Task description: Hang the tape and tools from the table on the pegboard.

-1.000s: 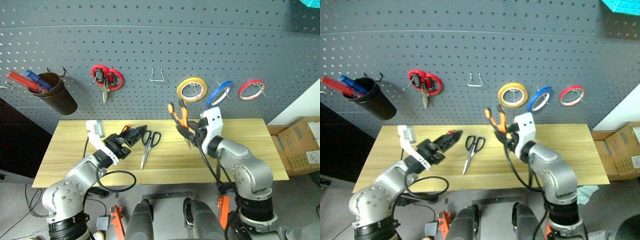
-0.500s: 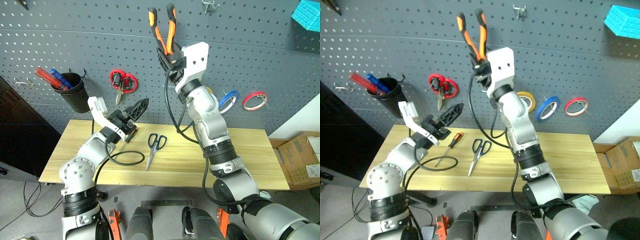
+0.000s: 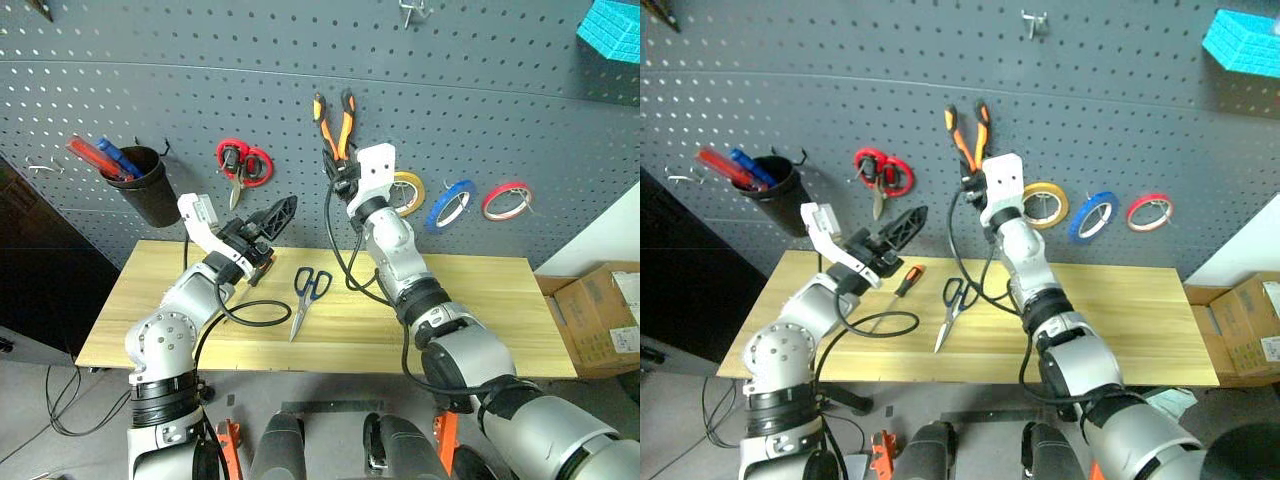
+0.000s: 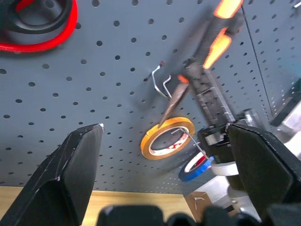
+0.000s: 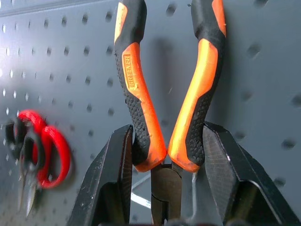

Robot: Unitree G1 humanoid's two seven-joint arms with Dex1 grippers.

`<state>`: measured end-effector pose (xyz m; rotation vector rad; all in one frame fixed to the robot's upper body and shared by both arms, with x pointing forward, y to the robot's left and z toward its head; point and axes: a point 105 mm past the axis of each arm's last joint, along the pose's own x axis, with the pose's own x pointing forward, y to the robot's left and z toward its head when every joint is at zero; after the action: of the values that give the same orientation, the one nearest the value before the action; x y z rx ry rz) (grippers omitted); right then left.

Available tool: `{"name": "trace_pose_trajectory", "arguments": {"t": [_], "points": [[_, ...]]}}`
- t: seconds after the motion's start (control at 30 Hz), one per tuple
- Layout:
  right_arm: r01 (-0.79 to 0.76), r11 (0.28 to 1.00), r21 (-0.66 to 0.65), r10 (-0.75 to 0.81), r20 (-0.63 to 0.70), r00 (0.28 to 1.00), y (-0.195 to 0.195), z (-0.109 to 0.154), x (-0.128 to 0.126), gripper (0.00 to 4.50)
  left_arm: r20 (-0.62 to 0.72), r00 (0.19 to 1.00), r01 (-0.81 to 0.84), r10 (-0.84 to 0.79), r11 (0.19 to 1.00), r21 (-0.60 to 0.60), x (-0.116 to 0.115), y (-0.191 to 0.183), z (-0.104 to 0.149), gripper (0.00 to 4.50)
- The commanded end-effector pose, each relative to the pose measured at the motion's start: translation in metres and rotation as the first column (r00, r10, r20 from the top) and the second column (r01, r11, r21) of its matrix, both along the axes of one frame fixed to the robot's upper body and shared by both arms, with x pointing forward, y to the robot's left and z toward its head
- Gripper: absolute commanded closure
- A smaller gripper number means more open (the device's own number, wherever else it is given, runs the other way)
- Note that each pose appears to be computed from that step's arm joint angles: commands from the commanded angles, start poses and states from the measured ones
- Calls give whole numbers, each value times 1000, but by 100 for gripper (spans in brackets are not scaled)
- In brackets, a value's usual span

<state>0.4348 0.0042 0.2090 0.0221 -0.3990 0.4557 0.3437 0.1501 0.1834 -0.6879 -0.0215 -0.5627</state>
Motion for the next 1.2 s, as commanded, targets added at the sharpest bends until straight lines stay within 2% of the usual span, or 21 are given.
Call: {"name": "trace_pose_trajectory", "arguments": {"t": [0.03,0.2,0.33,0.4,0.47,0.57,0.67,0.8,0.9,1.07,1.2], "points": [[12,1000,26,-14,54,998,-4,16,0,275,60,998,24,-25,1000,10,-6,-4,16,0],[43,996,75,-58,210,976,-12,67,-3,275,54,998,28,-29,999,18,-6,-2,14,0],[54,993,105,-82,290,954,-10,94,-8,275,53,998,42,-43,999,22,-6,-6,13,0],[50,992,113,-81,290,953,-5,98,-8,275,54,997,50,-51,998,23,-6,-8,13,0],[39,995,89,-60,250,966,3,88,-6,275,53,997,49,-51,998,25,-6,-8,12,0],[25,998,52,-32,143,989,12,59,0,275,51,998,46,-48,999,28,-8,-6,11,0],[24,999,34,-26,65,998,12,31,3,275,47,998,43,-44,998,35,-10,-5,10,0],[67,996,-54,-68,-12,998,4,-14,4,275,46,998,41,-43,999,30,-14,-6,10,0],[98,993,-69,-101,-31,994,-3,-25,4,275,44,998,41,-43,999,32,-15,-5,10,0],[118,993,-5,-117,88,989,-8,19,7,275,39,998,39,-40,999,34,-14,-2,9,0],[142,987,70,-154,225,962,-12,66,2,275,39,998,50,-51,998,38,-12,-6,9,0]]}}
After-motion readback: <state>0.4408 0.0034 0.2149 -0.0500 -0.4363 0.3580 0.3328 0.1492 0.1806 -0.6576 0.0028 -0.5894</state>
